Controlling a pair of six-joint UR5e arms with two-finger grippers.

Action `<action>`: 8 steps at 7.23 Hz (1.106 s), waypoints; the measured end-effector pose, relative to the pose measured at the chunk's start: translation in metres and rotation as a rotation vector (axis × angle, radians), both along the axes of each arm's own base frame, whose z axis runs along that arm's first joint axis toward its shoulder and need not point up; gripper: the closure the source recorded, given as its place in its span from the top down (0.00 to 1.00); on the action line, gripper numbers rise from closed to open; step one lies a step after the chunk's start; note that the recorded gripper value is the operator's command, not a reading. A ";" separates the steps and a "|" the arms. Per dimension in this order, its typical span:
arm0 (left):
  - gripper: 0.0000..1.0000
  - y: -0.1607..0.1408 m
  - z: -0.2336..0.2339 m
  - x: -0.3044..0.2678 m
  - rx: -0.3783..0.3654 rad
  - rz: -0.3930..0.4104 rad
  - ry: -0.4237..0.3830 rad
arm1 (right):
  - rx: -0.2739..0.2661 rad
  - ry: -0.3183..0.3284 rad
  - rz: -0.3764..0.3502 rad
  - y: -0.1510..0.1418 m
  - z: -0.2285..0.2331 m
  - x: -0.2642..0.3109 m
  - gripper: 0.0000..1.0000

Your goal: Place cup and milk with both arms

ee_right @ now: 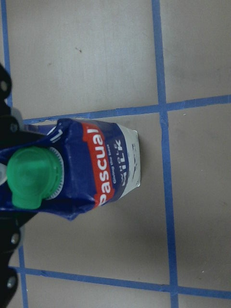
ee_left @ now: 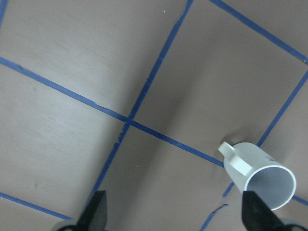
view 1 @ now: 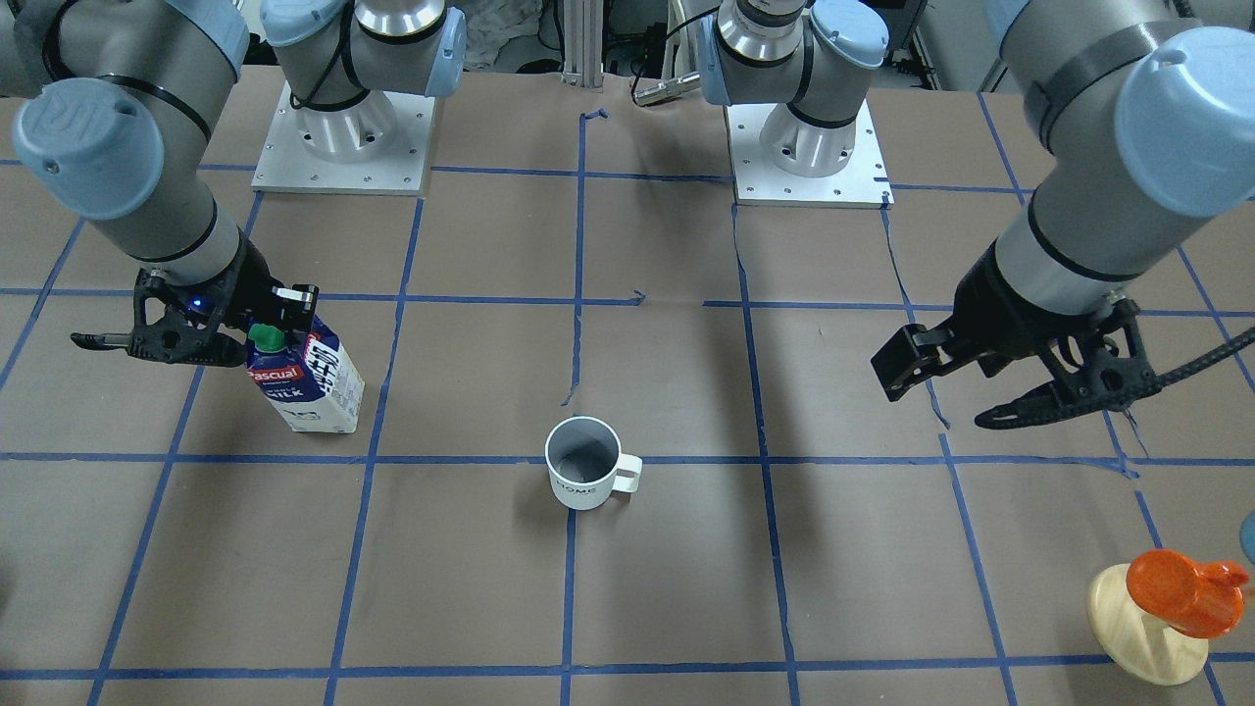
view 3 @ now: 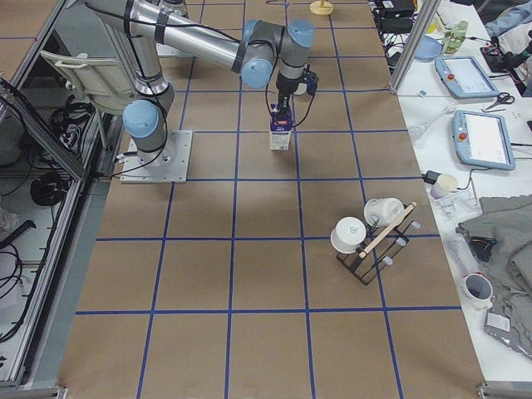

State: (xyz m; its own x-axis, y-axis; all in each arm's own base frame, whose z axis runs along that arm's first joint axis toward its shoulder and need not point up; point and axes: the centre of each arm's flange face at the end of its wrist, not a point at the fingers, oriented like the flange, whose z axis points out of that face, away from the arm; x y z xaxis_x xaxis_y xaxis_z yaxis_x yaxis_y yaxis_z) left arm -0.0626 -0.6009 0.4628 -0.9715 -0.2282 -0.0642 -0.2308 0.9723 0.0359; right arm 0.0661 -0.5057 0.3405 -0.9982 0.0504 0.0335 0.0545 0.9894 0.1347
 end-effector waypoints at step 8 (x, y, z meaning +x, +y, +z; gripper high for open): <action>1.00 0.052 0.013 -0.013 -0.015 -0.047 0.058 | -0.141 -0.058 -0.030 -0.092 0.043 0.155 0.22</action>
